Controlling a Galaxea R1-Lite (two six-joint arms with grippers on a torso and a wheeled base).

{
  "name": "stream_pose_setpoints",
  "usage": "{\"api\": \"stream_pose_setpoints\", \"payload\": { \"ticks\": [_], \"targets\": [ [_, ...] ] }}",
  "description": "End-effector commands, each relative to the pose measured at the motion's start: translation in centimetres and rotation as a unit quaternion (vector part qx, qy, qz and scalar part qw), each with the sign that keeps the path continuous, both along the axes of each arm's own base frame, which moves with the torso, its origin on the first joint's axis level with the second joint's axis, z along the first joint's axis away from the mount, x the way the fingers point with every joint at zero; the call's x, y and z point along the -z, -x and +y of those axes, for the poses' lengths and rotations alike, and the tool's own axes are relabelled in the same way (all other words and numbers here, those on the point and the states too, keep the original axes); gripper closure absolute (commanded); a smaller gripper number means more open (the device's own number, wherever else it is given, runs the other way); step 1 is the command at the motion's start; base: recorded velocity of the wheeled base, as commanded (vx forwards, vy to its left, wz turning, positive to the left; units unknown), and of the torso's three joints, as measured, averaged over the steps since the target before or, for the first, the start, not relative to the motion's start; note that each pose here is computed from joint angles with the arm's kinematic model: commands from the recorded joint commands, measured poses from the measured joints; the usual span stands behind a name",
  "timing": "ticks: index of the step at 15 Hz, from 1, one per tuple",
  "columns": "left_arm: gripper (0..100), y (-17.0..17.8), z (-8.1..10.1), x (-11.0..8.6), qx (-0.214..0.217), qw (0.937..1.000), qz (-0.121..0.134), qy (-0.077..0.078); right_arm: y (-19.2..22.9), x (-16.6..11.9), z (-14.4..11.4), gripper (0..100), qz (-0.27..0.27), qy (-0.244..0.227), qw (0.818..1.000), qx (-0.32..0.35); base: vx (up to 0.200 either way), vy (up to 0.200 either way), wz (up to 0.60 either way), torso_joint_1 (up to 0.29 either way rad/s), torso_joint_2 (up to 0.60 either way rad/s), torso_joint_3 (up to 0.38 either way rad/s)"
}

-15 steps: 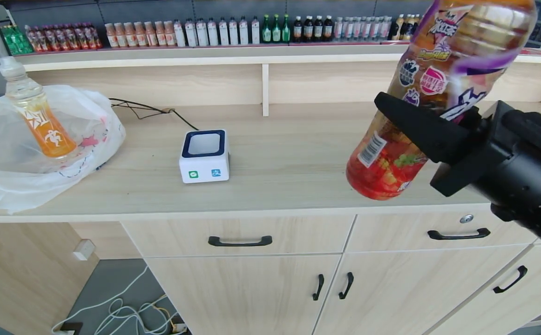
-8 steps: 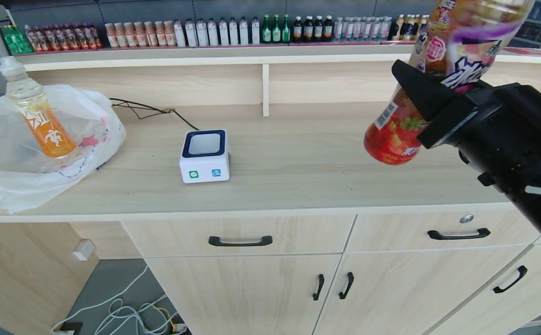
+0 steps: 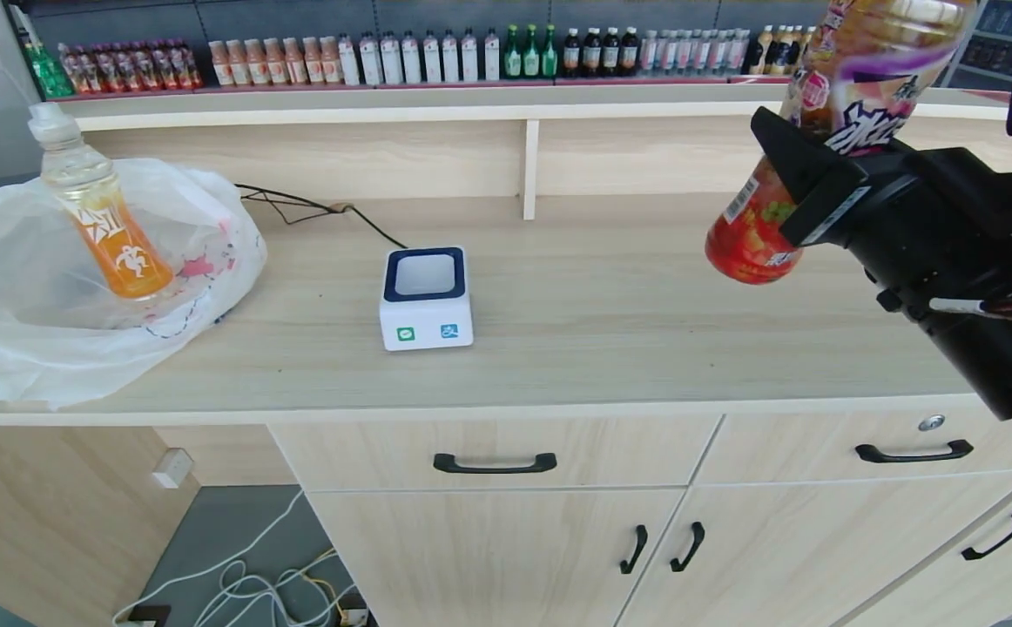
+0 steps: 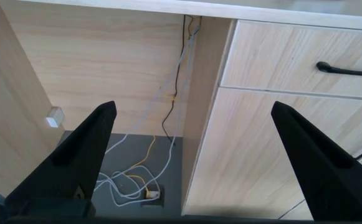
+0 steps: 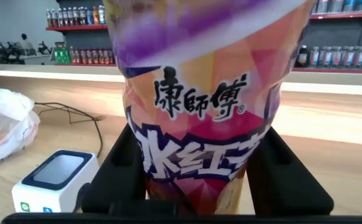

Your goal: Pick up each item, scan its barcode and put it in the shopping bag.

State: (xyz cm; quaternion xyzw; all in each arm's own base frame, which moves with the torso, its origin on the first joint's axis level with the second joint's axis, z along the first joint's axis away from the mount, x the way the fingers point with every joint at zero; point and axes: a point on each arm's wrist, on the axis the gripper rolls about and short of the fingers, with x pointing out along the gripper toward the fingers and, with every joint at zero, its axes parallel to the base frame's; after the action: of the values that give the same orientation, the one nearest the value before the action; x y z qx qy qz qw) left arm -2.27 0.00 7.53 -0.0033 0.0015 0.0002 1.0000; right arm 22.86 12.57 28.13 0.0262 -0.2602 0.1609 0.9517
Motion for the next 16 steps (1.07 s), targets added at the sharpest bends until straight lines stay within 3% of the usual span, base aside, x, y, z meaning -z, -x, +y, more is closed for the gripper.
{"api": "stream_pose_setpoints", "payload": {
  "ticks": [1, 10, 16],
  "targets": [
    [0, 0.0, 0.0, 0.0, -0.001, 1.0, 0.0, 0.0, -0.1, 0.0, 0.1, 100, 0.0, 0.001, 1.0, -0.002, 0.0, 0.2, 0.0, 0.007, 0.0, 0.007],
    [0, 0.0, 0.0, 0.0, -0.001, 1.0, 0.0, 0.004, -0.3, -1.8, 0.1, 100, -0.016, -0.01, 1.0, 0.007, 0.0, 0.2, 0.0, 0.003, 0.0, 0.001],
    [0, 0.0, 0.0, 0.0, -0.001, 1.0, 0.0, 0.004, -0.5, -1.8, 0.4, 100, -0.024, 0.015, 0.999, 0.015, 0.0, 0.2, 0.0, 0.003, 0.0, 0.004]
  ]
}}
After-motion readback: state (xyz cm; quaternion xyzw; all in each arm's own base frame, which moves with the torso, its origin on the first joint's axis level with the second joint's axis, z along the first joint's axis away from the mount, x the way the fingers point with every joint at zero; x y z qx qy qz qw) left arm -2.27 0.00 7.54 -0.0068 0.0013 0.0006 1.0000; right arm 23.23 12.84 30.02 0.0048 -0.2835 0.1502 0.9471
